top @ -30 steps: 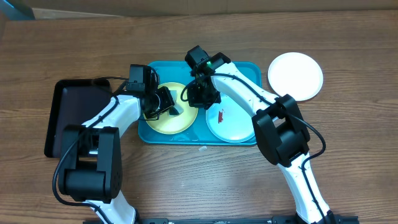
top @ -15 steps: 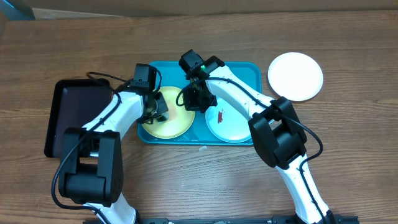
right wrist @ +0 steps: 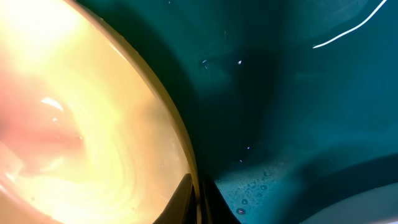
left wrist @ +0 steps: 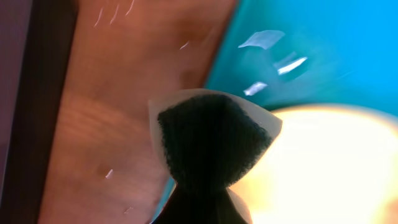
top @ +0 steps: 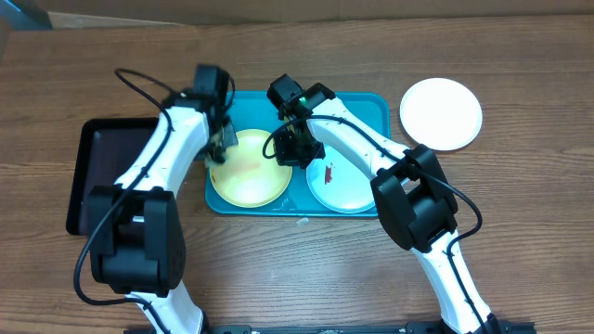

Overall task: Clean dirty plates on tray and stack at the side
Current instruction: 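Scrub the yellow plate with the sponge while the right gripper holds it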

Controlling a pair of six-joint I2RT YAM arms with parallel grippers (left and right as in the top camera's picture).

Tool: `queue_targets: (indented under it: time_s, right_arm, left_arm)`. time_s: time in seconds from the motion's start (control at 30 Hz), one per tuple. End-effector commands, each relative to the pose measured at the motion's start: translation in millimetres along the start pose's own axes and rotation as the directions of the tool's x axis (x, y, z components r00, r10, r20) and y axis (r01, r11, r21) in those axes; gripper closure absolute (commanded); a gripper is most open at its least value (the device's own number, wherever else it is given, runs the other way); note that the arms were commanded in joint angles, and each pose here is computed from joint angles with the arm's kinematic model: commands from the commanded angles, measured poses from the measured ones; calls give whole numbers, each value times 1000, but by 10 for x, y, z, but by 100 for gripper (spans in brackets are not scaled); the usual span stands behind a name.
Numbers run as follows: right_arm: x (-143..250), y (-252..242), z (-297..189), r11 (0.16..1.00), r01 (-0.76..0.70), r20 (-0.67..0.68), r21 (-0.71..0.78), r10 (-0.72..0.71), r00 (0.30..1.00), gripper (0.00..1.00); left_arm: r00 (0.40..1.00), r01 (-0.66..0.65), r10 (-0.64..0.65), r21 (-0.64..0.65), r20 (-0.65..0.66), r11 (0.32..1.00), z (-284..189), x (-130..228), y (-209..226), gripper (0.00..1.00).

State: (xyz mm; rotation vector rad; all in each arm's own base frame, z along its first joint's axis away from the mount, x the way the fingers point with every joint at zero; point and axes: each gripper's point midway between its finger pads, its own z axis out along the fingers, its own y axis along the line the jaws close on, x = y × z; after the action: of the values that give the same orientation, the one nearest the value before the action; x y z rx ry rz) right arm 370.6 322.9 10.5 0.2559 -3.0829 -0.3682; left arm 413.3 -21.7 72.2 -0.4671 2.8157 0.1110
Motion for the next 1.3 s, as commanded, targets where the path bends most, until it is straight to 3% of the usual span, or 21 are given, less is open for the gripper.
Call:
queue_targets:
  time_s: [0.0,0.33,0.5,0.7,0.83,0.93,1.13,1.27]
  right_arm:
    - [-52,-112,-20,998,-7,29,56,6,1000,96]
    - [-68,-103,-20,999,-9,35,52,7,999,96]
    - [-67,-104,-20,999,-9,35,53,8,999,96]
    - [-70,-109,-21,999,-11,36,53,9,999,96]
    - [-87,-137,-28,998,-17,37,53,15,999,96]
    - [-101,-161,-34,998,-23,39,53,21,999,96]
    - [-102,-210,-43,998,-33,32,57,31,999,96]
    - [-96,-210,-43,998,-33,30,58,31,999,96]
  left_arm:
    - [996,-74,87,281,-35,957,-175,3,-485,96]
    - [955,9,111,401,-274,916,359,671,-746,96]
    - [916,27,120,355,-384,934,665,939,-677,96]
    - [930,-95,92,10,-355,995,728,879,-4,96]
    - [956,-143,62,-271,-286,952,481,626,489,96]
    - [972,-144,61,-375,-226,916,272,421,648,96]
    - [986,-93,46,-297,-160,950,10,99,441,96]
    - [982,-71,64,-31,-180,997,-28,49,-50,96]
